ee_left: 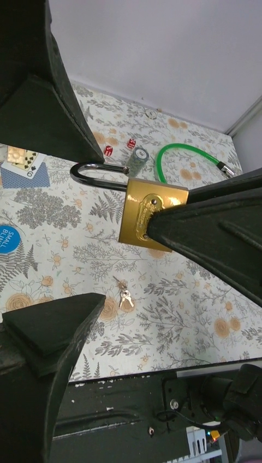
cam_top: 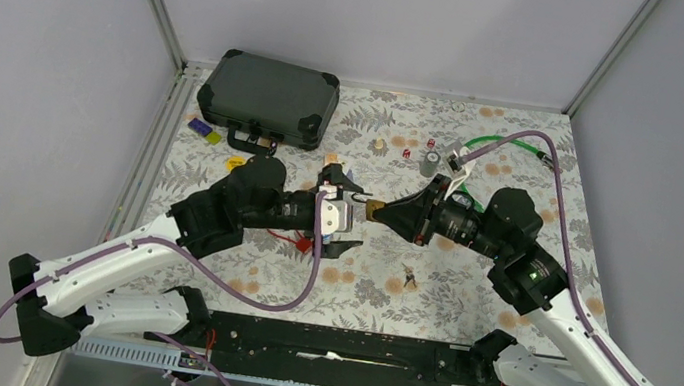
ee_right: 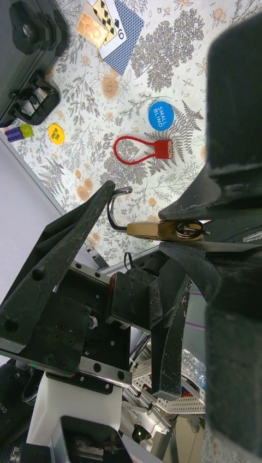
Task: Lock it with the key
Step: Lock the lock.
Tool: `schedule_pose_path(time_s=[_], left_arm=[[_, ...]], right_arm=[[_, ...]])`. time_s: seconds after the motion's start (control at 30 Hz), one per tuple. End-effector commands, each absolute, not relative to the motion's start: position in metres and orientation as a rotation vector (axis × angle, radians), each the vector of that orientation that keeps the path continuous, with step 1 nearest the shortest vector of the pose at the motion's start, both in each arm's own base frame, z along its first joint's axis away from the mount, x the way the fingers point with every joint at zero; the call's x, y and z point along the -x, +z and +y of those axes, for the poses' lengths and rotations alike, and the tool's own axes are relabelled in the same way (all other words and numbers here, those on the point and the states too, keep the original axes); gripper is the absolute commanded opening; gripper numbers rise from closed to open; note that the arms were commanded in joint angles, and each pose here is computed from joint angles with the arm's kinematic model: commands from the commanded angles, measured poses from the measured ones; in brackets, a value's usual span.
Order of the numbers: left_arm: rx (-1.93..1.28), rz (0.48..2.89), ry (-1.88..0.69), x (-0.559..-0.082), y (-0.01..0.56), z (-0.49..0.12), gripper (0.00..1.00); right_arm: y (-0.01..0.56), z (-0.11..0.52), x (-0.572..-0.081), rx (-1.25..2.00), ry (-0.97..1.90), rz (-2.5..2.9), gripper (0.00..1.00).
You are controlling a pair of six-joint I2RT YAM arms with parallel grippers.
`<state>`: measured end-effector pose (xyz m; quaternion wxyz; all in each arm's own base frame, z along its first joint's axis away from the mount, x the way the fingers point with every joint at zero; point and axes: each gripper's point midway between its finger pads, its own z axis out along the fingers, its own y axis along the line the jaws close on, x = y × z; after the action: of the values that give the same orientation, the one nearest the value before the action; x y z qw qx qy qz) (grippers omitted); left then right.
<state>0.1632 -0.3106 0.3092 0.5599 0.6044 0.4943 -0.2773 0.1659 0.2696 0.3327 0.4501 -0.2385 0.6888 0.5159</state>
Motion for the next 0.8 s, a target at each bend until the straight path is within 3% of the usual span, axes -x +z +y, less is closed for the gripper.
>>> schedule_pose_path(time_s=[0.0,0.13,0.23,0.57,0.77], left_arm=[[-1.430,1.100,-0.744,-0.150,0.321,-0.319,0.93],[-1.448,1.112,-0.770,-0.146,0.320,-0.321,0.88],[-1.464,1.121,-0.789,-0.143,0.319,-0.321,0.77],[-1.437,1.124,-0.797,-0.142,0.332,-0.319,0.56],[-1.431,1.106,-0.829,-0.136,0.341,-0.319,0.34]], right_arm=[[0.370,0.269,-0.163,0.592,1.295,1.560,0.00],[0.369,0.265,-0.167,0.580,1.261,1.541,0.00],[0.368,0.262,-0.168,0.583,1.227,1.524,0.00],[0.357,0.260,-0.164,0.646,1.195,1.526,0.00],[0.356,0.251,-0.156,0.713,1.140,1.456,0.00]])
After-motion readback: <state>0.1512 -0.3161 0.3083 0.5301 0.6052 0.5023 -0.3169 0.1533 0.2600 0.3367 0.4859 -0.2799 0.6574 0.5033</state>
